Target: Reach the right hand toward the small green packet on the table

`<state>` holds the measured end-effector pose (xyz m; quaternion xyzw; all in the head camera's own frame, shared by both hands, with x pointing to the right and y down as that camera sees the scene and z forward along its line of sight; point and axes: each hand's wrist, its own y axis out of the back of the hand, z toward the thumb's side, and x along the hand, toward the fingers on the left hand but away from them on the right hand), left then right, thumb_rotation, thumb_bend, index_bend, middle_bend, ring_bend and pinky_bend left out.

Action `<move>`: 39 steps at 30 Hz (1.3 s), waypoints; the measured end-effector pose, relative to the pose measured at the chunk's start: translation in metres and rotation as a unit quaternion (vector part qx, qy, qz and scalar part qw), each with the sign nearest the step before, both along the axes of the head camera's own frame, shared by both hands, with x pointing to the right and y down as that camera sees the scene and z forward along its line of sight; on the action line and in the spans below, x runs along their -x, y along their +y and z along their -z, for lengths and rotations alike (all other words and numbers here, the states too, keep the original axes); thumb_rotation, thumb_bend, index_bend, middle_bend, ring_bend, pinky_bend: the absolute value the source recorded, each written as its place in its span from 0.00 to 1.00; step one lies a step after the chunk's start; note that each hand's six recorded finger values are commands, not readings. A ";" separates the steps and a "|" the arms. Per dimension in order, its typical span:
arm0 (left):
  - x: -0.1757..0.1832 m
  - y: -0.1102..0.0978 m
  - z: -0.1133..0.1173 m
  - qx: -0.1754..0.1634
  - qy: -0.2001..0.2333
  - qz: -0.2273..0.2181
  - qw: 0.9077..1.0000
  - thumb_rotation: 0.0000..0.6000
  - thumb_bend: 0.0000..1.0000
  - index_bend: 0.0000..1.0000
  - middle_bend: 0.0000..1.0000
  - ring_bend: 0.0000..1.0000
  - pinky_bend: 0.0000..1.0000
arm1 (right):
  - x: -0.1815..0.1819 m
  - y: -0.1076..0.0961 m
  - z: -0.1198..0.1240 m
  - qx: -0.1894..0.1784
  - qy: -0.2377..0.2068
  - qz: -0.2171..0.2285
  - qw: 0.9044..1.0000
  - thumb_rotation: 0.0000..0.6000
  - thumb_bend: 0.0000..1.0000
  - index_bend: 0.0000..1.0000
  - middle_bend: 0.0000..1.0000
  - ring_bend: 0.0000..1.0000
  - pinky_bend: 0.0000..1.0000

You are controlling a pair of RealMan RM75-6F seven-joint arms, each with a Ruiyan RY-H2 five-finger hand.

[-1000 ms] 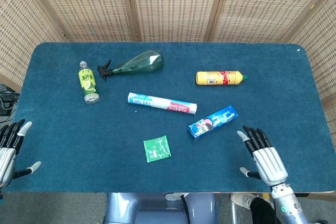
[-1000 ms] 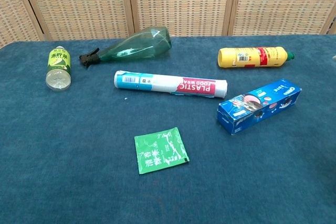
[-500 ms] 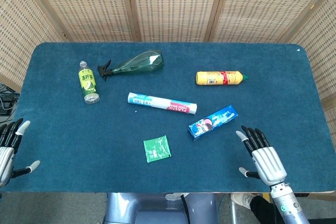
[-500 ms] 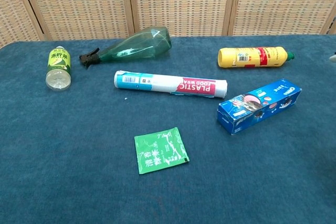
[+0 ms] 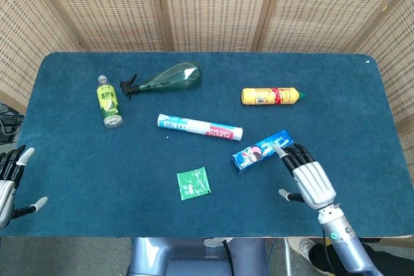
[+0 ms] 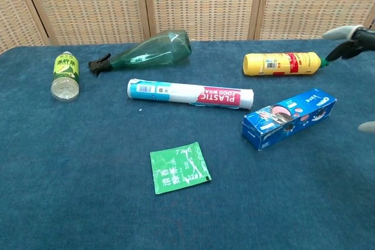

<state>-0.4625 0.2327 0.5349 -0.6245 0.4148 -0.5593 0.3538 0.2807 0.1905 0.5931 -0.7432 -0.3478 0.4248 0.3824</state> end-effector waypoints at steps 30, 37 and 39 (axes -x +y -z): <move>0.004 -0.003 -0.002 -0.001 0.008 0.008 1.000 0.98 0.08 0.00 0.00 0.00 0.00 | 0.169 0.037 -0.050 0.147 0.076 0.185 0.969 1.00 0.68 0.07 0.97 0.99 0.81; 0.003 -0.003 -0.001 -0.002 0.011 0.007 1.000 0.98 0.08 0.00 0.00 0.00 0.00 | 0.186 0.055 -0.058 0.168 0.090 0.208 0.959 1.00 0.77 0.11 0.98 1.00 0.82; 0.003 -0.003 0.000 -0.004 0.012 0.007 1.000 0.98 0.08 0.00 0.00 0.00 0.00 | 0.191 0.059 -0.062 0.180 0.088 0.208 0.957 1.00 0.78 0.13 0.98 1.00 0.83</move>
